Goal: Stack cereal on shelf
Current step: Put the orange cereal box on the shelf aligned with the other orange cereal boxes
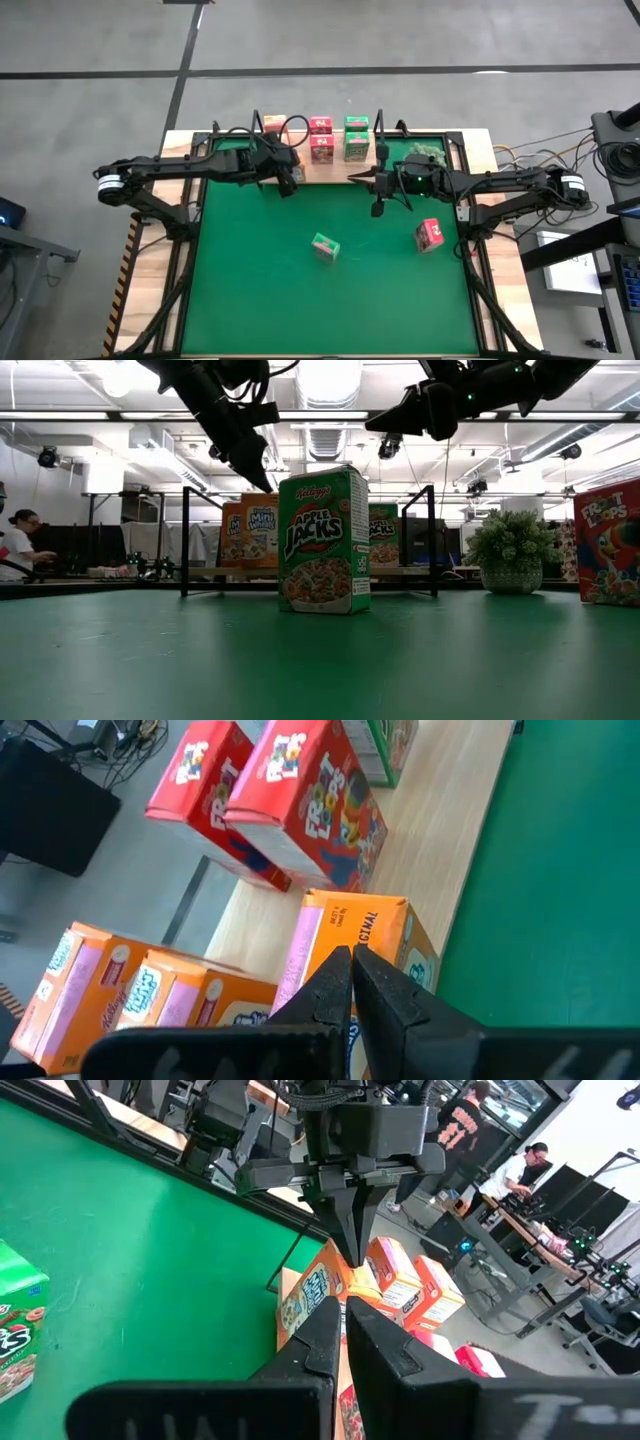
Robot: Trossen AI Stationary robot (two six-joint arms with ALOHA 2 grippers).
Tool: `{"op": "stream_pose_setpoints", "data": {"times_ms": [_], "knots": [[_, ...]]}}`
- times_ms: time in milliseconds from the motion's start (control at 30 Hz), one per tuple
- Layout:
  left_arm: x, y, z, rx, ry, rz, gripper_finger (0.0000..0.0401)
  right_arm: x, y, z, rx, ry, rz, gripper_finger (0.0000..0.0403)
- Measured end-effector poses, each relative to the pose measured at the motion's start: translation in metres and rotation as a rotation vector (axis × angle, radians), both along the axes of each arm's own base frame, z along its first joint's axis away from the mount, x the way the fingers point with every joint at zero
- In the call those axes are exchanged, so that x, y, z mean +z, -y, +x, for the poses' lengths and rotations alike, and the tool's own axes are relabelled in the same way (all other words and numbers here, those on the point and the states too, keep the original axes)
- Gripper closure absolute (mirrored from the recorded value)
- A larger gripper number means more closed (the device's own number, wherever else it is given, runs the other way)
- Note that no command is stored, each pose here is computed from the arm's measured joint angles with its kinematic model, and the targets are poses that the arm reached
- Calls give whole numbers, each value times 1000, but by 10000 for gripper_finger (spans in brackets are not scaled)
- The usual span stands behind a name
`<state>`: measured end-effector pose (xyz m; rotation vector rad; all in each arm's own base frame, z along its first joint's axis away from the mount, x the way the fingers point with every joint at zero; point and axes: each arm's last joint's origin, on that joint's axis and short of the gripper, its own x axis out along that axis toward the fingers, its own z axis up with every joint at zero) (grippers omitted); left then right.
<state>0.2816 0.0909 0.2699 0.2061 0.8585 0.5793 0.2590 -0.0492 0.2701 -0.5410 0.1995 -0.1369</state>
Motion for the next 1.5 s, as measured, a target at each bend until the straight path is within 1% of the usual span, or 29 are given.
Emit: {"op": "stream_pose_setpoints", "data": {"times_ms": [333, 500, 867, 1000, 1200, 1500], "knots": [[-3, 1, -5, 19, -48, -18, 401, 0, 0, 0, -1, -2, 0, 390], [-4, 1, -9, 56, -91, 13, 401, 0, 0, 0, -1, -3, 0, 390], [1, 4, -21, 55, -139, 1, 401, -1, 0, 0, -1, -6, 1, 390], [3, 6, -26, 36, -168, 4, 401, -1, 0, 0, -2, -6, 1, 390], [4, 6, -28, -29, -226, 42, 401, -1, 0, 0, -2, -6, 1, 390], [5, 6, -28, -36, -224, 49, 401, -1, 0, 0, -2, -6, 1, 390]]}}
